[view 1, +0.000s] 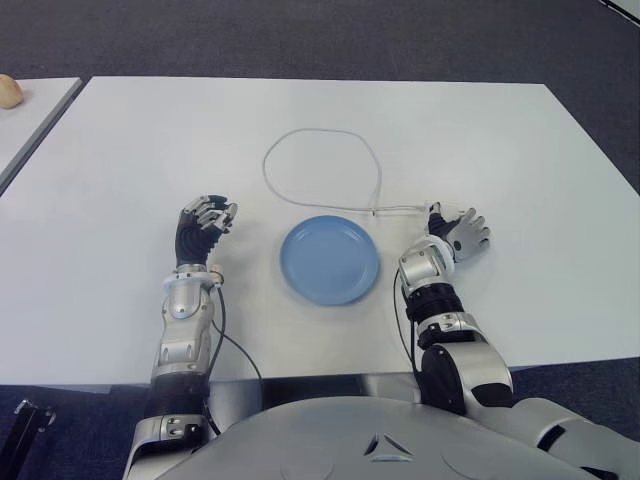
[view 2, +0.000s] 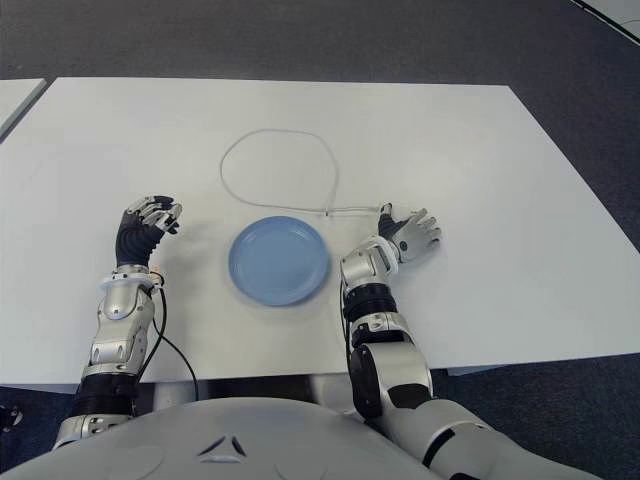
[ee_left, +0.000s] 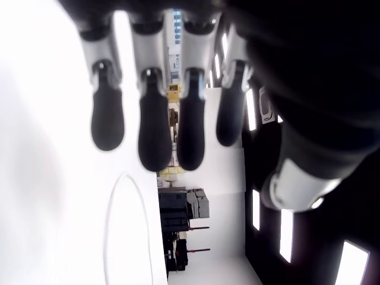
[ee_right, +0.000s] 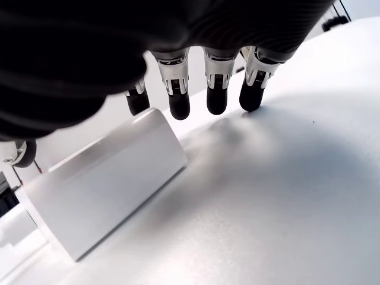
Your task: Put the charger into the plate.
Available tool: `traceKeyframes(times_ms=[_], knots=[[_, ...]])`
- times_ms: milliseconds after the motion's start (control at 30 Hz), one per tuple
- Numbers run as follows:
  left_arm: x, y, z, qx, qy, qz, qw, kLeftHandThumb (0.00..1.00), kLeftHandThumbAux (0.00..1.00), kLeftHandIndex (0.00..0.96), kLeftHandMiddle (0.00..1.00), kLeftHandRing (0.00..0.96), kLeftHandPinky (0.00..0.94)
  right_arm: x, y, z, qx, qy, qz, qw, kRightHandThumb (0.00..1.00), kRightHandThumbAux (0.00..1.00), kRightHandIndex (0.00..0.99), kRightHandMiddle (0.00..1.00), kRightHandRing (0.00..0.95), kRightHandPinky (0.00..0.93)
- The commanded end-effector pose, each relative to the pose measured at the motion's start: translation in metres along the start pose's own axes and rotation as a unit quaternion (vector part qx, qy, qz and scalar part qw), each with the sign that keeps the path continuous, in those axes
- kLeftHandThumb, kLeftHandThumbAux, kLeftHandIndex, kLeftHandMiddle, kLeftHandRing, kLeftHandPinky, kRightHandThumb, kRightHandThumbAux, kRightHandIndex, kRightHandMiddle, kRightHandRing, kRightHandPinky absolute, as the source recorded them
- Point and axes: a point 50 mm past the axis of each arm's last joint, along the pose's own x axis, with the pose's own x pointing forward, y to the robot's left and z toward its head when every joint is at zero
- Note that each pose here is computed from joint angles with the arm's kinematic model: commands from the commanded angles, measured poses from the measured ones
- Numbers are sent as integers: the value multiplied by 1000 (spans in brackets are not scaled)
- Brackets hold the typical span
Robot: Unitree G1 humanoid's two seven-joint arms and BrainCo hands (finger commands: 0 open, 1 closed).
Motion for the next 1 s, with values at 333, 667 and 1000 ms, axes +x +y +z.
traceKeyframes(times_ms=[333, 667, 1000], knots=[[0, 2, -3, -3, 3, -2, 1000, 836, 677, 409, 502, 624, 612, -5, 19, -7, -8, 10, 72, 997, 439, 168, 0, 0, 0, 0], [0, 2, -1, 0, 0, 1, 1000, 836, 677, 412, 496, 621, 613, -23, 21, -9, -20, -82, 87, 993, 525, 141, 0, 0, 0, 0], [0, 2, -1, -3, -9, 5, 1000, 834, 678, 408, 495, 617, 610, -36, 14, -15, -5, -149, 95, 984, 572, 145, 0, 0, 0, 0]])
